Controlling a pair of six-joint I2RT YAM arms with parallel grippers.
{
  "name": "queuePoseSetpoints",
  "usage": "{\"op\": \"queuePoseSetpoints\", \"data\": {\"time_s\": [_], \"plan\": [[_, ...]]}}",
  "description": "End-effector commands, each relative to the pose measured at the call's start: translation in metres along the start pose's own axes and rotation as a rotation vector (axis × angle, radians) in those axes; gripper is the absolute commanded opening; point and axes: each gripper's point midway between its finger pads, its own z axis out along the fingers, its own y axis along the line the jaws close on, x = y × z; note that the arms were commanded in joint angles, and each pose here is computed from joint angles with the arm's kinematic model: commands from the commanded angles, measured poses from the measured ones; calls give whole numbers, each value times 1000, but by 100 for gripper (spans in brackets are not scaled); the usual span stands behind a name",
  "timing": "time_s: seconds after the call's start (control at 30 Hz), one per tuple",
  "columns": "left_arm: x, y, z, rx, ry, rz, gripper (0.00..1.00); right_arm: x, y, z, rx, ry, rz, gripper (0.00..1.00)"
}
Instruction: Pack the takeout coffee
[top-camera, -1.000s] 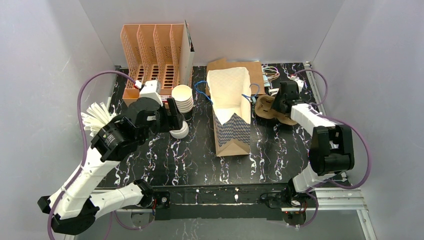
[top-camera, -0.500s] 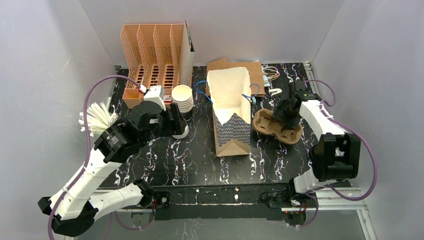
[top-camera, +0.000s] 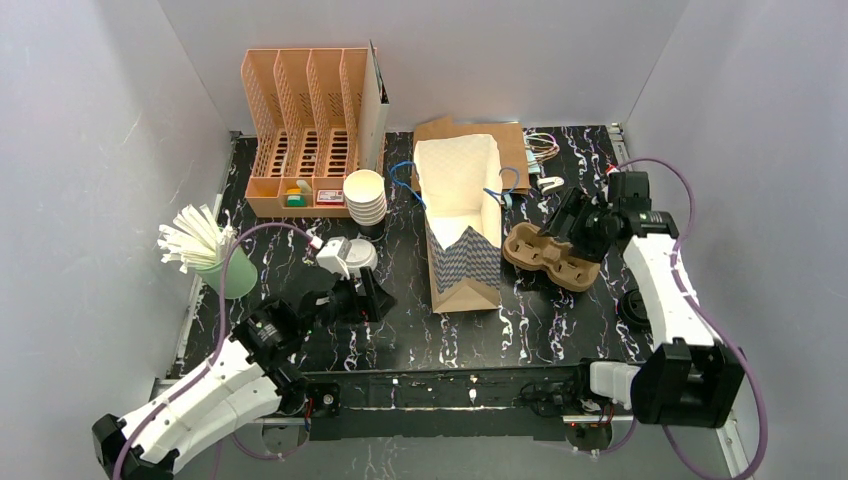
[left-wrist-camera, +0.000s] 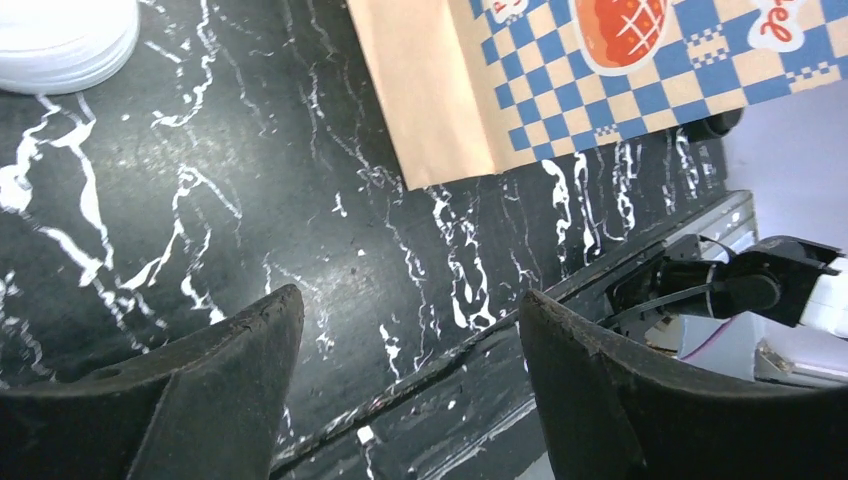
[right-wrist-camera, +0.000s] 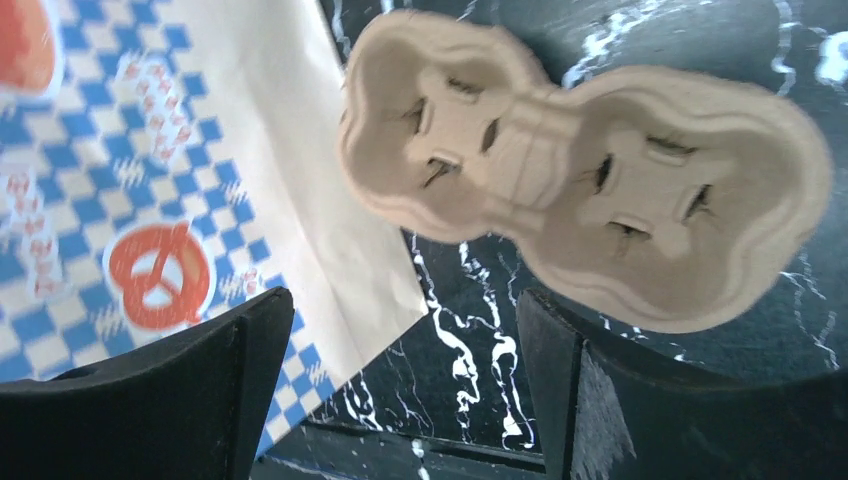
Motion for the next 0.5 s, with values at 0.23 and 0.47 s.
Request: {"op": "queuePoseSetpoints", "data": {"time_s": [0.23,0.47], "plan": [[-5,-31,39,215,-175,126,97,21,18,-8,-207,-51,-148,98],[13,-35,68,94,-194,335,98,11,14,-9,-167,-96,-112,98]]}}
